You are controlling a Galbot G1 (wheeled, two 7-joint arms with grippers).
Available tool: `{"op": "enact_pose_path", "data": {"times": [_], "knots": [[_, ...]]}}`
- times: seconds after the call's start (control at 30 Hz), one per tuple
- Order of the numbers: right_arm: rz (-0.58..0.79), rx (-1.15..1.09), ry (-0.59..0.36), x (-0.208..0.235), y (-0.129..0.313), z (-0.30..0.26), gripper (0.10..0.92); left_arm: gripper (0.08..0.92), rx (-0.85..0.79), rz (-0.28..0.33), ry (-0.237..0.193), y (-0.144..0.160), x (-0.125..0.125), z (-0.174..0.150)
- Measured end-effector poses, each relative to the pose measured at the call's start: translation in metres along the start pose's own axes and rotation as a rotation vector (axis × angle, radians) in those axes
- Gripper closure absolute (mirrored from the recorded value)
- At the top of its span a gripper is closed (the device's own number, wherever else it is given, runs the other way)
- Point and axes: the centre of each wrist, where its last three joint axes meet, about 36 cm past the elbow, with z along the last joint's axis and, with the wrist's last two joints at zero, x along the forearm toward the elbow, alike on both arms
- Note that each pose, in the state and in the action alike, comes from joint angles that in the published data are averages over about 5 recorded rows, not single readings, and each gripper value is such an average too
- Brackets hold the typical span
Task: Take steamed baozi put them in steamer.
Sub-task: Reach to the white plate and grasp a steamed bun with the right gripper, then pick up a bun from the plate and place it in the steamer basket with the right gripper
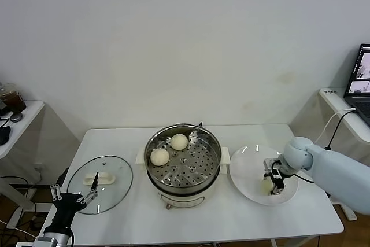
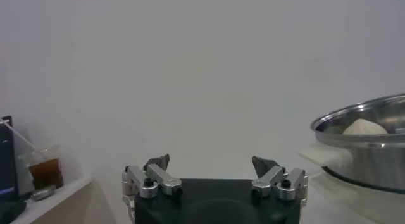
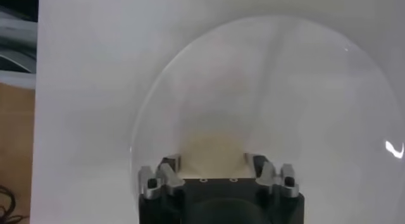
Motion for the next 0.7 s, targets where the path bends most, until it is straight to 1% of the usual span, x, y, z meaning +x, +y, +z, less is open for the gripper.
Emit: {"op": "enact_pose_path", "data": {"times": [0.17,0.3,0.53,0.7], "knots": [[0.004,-0.002,-0.003,0.011,-0.004,0.001,0.5,0.177,0.0,0.0,-0.002,0.001,-0.001,0.0],[0.024,0.001,-0.019,0.036,-0.014,0.001,0.502,0.177,0.005,-0.001,-0.006,0.0,-0.002,-0.001],[0.1,0.034,-0.089,0.107,-0.046,-0.01,0.501,0.177,0.014,0.006,-0.016,-0.003,-0.008,-0.002],[0.177,0.128,-0.169,0.167,-0.07,-0.039,0.496,0.177,0.021,0.004,-0.021,-0.002,-0.011,-0.001]]}}
